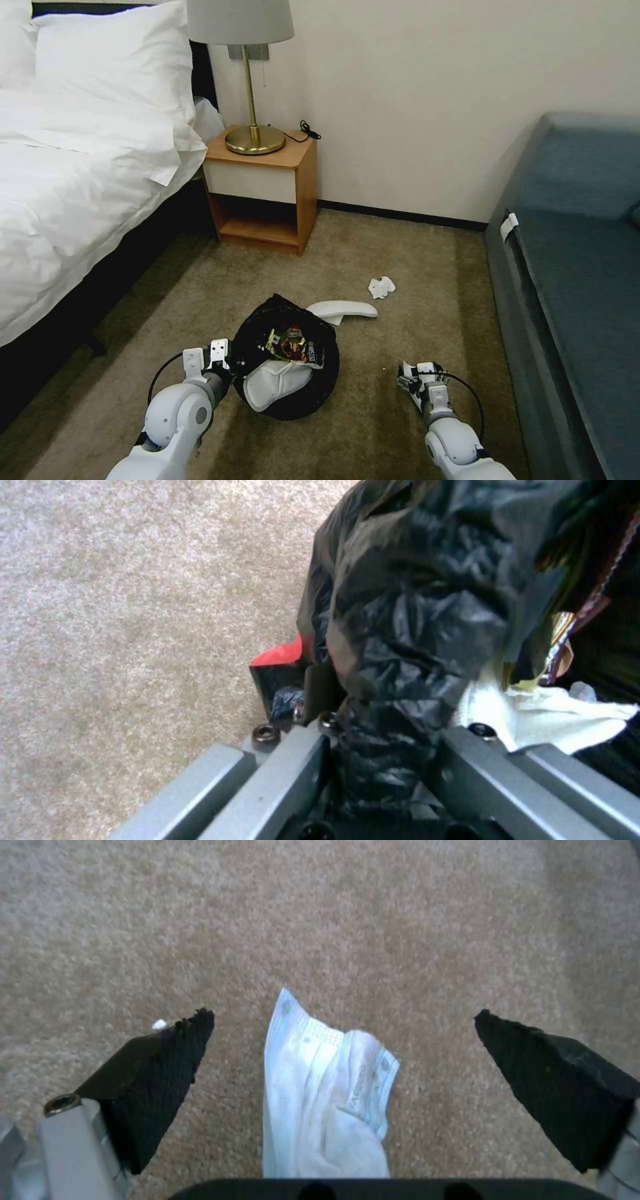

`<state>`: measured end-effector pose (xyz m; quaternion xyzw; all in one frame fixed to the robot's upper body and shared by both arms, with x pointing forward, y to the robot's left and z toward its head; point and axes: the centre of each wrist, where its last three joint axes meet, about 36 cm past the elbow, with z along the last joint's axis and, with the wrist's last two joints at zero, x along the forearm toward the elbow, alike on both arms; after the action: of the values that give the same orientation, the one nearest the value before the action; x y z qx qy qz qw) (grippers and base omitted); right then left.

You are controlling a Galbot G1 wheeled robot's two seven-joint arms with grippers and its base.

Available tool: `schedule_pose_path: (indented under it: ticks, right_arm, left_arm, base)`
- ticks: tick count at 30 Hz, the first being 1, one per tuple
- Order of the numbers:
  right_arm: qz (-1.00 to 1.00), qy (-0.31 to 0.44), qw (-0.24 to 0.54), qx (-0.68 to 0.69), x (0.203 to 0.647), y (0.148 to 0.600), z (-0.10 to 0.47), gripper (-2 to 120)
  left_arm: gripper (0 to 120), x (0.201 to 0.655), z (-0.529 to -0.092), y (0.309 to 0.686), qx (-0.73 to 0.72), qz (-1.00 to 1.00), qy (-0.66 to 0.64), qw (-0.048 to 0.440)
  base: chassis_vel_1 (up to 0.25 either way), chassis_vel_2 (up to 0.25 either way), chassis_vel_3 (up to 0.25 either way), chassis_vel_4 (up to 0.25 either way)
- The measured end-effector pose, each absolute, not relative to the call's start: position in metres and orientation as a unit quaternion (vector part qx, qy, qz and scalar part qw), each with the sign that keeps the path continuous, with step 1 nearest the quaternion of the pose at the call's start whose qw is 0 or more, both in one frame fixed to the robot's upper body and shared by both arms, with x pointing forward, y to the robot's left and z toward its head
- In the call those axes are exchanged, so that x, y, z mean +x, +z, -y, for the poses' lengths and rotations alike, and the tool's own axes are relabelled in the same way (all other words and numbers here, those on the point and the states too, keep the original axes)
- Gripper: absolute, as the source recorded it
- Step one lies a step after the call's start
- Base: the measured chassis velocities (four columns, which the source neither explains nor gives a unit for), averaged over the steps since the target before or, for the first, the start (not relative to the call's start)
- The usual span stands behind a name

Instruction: Pick up the trash bin, then pick up the garbage on the floor and place it into the trash bin.

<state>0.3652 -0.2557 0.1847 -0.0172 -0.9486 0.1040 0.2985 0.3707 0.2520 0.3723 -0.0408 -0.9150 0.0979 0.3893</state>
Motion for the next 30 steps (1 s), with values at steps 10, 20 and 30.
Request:
schedule_pose_path:
  ticks: [10,20,30]
  right_arm:
    - [0.942,0.097,0.319,-0.028,0.363,0.164,0.266,100]
    - [0.938,0.092,0.333,-0.027,0.353,0.147,0.271,100]
    - [0.942,0.089,0.324,-0.020,0.349,0.139,0.266,74]
  left_arm:
    - [0,0.372,-0.252,0.369,-0.043,0.914,0.092,0.392]
    - [0,0.375,-0.254,0.369,-0.043,0.914,0.091,0.393]
    - [0,0.375,-0.253,0.368,-0.044,0.914,0.091,0.393]
  base:
    - [0.000,0.000,0.000,0.000]
    - [0.000,0.000,0.000,0.000]
    - [0.000,0.000,0.000,0.000]
